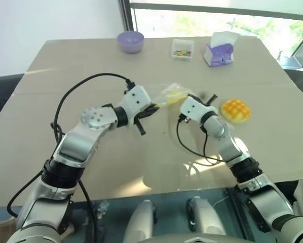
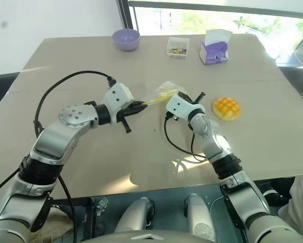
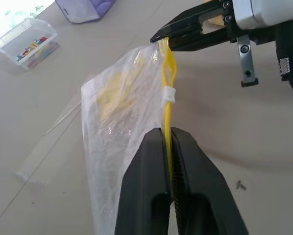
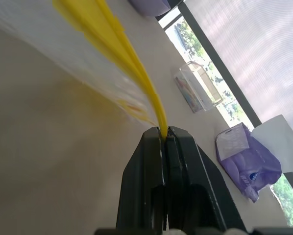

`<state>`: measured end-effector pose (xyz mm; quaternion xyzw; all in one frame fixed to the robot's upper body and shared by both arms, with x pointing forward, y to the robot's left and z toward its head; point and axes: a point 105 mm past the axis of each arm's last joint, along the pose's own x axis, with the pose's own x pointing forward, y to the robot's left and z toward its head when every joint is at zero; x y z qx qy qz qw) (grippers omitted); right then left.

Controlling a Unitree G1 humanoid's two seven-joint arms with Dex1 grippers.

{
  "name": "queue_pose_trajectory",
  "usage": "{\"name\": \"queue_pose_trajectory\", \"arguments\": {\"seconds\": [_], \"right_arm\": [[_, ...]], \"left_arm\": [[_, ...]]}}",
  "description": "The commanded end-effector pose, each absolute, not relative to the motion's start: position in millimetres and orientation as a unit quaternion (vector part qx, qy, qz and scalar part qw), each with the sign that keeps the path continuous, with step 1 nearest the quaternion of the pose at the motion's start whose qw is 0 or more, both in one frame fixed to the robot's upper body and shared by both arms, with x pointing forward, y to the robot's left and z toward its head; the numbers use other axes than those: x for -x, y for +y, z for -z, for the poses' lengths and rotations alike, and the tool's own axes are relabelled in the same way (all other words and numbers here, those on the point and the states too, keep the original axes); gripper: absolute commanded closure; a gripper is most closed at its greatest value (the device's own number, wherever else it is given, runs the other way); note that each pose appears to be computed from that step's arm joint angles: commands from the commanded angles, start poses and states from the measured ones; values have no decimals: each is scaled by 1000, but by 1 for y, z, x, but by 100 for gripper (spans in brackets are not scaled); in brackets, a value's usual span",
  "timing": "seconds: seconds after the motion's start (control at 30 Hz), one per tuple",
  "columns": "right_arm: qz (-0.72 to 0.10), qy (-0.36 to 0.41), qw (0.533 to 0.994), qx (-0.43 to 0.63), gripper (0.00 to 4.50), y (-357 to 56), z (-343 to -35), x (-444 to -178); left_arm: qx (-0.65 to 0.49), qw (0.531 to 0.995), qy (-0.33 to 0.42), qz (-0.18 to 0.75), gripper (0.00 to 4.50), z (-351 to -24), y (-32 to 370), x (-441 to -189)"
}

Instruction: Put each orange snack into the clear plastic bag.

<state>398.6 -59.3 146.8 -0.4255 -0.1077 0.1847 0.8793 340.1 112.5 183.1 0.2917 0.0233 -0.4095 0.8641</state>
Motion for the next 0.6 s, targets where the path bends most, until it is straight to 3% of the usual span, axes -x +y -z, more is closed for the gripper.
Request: {"name": "queue_pose_trajectory", "arguments": {"seconds": [0.03, 0.17, 0.3, 0.6], "right_arm": [[-177, -134, 879, 421, 450, -56, -160, -393], [-177, -133, 880, 420, 450, -57, -160, -393], [-178, -129, 881, 419, 450, -56, -158, -394], [-169, -119, 884, 419, 450, -50, -155, -399]], "left_arm": [[-296, 860, -6, 416, 442, -199, 108, -337], [-274, 869, 1, 412, 321, -203, 113, -337], [-252, 872, 11, 419, 161, -201, 116, -335], [-260, 866, 34, 426, 161, -196, 126, -343]]}}
